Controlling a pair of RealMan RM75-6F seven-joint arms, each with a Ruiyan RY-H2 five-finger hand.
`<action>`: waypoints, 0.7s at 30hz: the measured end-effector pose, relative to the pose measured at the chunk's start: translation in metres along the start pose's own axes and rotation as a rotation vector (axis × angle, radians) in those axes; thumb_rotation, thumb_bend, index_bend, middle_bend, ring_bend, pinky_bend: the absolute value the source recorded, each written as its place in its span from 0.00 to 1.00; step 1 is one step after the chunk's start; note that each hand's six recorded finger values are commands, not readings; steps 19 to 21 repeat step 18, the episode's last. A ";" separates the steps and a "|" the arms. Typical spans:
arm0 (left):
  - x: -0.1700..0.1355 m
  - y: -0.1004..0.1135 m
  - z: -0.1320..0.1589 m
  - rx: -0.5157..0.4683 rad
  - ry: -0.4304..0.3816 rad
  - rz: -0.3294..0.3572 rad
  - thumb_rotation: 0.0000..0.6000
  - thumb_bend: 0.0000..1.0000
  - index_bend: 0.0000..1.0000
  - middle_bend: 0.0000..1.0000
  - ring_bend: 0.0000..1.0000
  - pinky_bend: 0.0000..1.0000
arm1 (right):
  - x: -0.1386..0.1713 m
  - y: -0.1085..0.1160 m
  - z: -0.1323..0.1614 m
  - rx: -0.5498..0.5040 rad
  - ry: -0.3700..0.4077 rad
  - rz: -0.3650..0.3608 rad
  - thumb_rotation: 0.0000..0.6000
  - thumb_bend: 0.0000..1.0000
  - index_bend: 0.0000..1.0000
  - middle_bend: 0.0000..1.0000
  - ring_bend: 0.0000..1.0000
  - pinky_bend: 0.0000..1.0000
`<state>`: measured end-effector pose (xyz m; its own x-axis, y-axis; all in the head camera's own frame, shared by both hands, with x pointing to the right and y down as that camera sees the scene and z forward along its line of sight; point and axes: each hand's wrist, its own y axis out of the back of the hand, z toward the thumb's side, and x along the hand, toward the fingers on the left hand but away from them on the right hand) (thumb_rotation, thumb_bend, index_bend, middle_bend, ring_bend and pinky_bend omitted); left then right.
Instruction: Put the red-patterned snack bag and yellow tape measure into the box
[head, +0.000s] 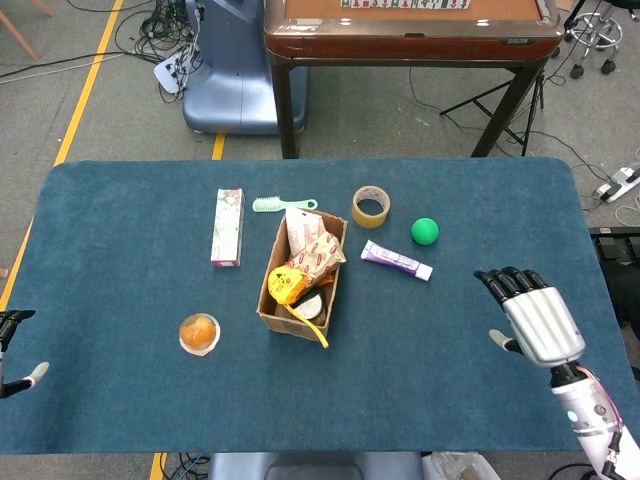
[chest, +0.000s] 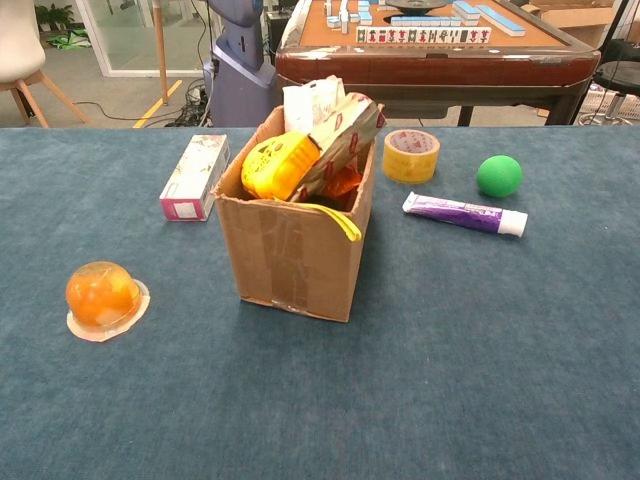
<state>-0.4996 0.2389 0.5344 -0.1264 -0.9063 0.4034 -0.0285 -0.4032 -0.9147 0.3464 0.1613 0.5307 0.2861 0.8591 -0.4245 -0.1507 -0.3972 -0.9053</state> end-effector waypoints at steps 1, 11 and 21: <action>0.000 0.000 0.001 0.000 -0.004 0.002 1.00 0.13 0.24 0.26 0.19 0.34 | 0.006 -0.003 -0.005 -0.002 -0.019 -0.006 1.00 0.00 0.22 0.28 0.22 0.32; 0.001 -0.004 0.008 -0.002 -0.045 0.019 1.00 0.13 0.24 0.26 0.19 0.34 | 0.042 -0.026 -0.037 -0.051 -0.115 -0.072 1.00 0.00 0.25 0.29 0.22 0.32; 0.003 -0.011 0.012 0.002 -0.054 -0.002 1.00 0.13 0.24 0.26 0.19 0.34 | 0.048 -0.021 -0.039 -0.092 -0.098 -0.106 1.00 0.00 0.25 0.29 0.22 0.32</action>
